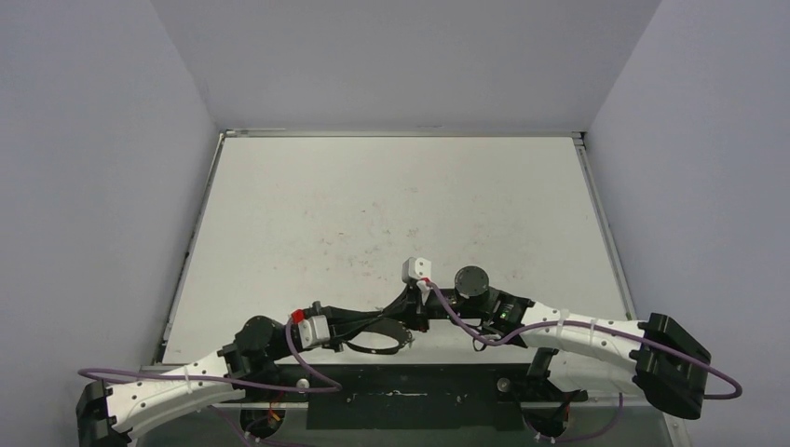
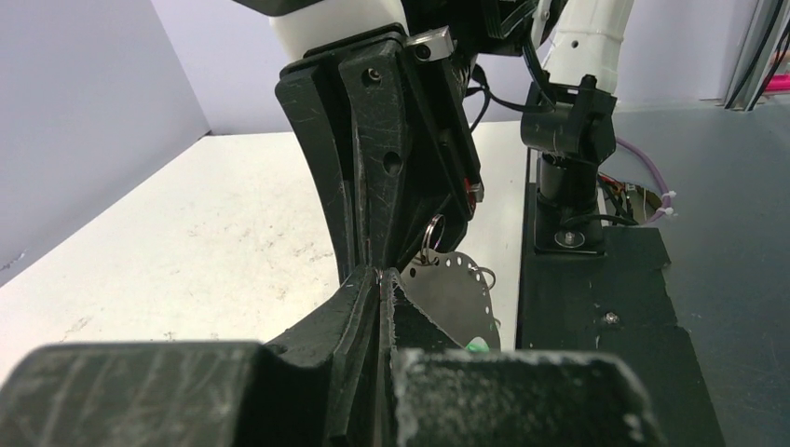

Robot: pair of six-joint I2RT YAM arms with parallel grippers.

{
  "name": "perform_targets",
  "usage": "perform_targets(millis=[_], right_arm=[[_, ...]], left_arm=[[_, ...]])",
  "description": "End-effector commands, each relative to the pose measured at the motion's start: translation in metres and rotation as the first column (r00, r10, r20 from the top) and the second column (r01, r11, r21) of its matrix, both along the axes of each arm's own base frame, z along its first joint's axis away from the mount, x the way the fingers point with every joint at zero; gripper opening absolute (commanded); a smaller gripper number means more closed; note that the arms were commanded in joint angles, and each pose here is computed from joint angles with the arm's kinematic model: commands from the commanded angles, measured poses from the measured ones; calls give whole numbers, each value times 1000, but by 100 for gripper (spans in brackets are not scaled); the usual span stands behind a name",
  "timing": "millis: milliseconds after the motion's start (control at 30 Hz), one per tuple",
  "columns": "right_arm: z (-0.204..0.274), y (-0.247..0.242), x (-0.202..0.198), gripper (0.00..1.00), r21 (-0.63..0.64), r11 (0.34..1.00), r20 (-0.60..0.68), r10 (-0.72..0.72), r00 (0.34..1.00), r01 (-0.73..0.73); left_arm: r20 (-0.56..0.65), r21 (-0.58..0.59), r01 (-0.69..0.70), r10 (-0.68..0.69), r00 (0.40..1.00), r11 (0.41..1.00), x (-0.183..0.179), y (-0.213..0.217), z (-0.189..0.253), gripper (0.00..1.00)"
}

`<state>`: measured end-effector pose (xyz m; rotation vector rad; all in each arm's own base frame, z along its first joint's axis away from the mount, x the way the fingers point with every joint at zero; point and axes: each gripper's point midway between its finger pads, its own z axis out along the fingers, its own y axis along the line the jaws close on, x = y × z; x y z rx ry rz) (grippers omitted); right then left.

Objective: Put the keys on the keyring

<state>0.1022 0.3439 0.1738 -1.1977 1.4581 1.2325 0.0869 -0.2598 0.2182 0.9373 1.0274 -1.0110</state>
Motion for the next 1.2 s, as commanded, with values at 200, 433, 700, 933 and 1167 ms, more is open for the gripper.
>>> perform_targets(millis=[200,433,700,933,1167], right_arm=[[34,-30,27,47,1,981,155,-192,969,194],[64,-68,47,87,115,912,171,-409,896,394],[77,-112,73,100,161,740,-19,-659,752,653],[47,-122,86,100,0,648,-132,-755,642,762],[28,-125,92,100,-108,592,-187,-801,569,799]], left_arm=[[48,-77,4,-1,999,997,-4,8,30,0],[51,-11,-13,13,999,1000,-2,9,21,0],[82,151,-48,36,996,987,5,10,6,0],[56,207,-148,139,989,967,25,11,-5,0],[15,264,-252,257,966,931,52,5,-17,0]])
